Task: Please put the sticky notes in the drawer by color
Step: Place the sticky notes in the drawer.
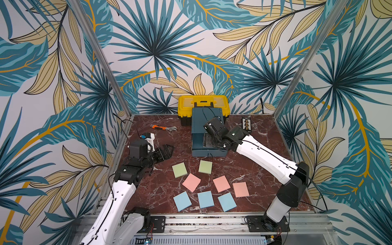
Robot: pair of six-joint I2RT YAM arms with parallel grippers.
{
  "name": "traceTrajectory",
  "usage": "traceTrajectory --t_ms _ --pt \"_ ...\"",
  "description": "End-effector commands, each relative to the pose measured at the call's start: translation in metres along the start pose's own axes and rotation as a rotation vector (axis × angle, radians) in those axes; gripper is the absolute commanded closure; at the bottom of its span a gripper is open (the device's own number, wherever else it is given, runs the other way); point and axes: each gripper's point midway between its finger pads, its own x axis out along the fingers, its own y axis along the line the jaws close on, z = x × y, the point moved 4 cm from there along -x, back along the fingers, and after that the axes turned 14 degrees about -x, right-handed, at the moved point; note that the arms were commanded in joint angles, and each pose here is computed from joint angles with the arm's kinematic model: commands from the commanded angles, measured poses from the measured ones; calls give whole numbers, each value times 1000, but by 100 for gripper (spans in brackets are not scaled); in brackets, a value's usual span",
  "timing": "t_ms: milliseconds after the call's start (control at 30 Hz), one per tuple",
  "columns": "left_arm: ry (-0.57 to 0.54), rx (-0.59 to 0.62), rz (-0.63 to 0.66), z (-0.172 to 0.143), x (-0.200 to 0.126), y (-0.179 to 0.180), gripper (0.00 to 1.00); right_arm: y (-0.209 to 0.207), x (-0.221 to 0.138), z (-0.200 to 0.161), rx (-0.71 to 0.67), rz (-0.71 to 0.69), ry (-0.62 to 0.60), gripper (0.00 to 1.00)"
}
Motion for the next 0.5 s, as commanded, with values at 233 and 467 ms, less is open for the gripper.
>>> traceTrajectory --t_ms 233,467 --pt "-28 24 -27 7 -7 -12 0 -1 -7 8 -42 -35 -9 12" --pt "-34 27 -26 9 -7 -13 0 -3 -22 26 -47 -35 -75 10"
